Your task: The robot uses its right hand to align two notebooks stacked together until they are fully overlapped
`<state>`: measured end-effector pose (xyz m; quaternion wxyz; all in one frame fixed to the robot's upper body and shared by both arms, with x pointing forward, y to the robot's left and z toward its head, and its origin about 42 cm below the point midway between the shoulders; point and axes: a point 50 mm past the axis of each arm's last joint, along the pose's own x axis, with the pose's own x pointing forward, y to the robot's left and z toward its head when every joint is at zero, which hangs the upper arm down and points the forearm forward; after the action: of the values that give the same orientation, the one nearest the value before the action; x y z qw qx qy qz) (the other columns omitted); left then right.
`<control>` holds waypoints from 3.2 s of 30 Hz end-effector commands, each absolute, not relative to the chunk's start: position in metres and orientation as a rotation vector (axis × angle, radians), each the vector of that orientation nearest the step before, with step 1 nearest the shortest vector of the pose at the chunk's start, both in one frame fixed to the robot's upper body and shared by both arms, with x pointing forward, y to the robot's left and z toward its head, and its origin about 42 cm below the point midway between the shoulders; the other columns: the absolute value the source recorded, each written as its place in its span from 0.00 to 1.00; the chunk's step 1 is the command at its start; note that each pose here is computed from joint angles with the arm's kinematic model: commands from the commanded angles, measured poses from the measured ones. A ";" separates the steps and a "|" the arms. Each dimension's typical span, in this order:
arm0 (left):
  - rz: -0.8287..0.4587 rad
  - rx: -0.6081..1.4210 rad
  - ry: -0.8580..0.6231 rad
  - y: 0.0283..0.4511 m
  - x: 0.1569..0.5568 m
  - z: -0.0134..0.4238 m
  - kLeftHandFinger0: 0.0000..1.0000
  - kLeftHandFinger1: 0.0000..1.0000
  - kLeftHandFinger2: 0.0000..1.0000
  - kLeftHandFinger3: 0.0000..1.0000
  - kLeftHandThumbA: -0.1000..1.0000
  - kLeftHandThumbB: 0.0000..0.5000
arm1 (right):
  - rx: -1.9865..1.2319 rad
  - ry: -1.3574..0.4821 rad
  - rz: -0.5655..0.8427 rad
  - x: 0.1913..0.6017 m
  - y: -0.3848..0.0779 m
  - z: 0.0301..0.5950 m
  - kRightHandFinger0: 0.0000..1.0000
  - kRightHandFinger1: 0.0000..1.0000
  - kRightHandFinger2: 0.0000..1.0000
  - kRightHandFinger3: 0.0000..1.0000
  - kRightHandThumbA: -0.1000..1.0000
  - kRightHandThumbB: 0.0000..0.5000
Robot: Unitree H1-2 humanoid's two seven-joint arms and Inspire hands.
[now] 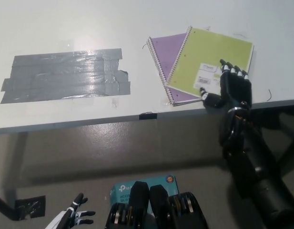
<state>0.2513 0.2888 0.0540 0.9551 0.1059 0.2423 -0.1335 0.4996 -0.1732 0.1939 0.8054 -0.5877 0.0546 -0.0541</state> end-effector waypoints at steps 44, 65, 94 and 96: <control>-0.342 0.237 0.414 0.268 0.262 0.065 0.68 0.62 0.60 1.00 1.00 1.00 | -1.648 0.035 0.248 0.466 -0.186 0.141 1.00 1.00 1.00 1.00 1.00 0.86; -0.339 0.220 0.413 0.263 0.260 0.068 0.66 0.61 0.51 1.00 1.00 1.00 | -1.695 -0.033 0.262 0.481 -0.159 0.170 1.00 1.00 1.00 1.00 1.00 0.79; -0.355 0.203 0.399 0.251 0.264 0.073 0.40 0.33 0.30 0.99 1.00 1.00 | -1.844 -0.113 0.234 0.502 -0.190 0.205 1.00 1.00 1.00 1.00 1.00 0.88; -0.355 0.195 0.399 0.251 0.264 0.072 0.39 0.33 0.31 0.99 1.00 1.00 | -1.842 -0.113 0.233 0.502 -0.186 0.206 1.00 1.00 1.00 1.00 1.00 0.87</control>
<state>0.2595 0.2536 0.0613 0.9567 0.1002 0.2177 -0.1650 0.4919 -0.1984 0.1842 0.6088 -0.7866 -0.0303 0.0984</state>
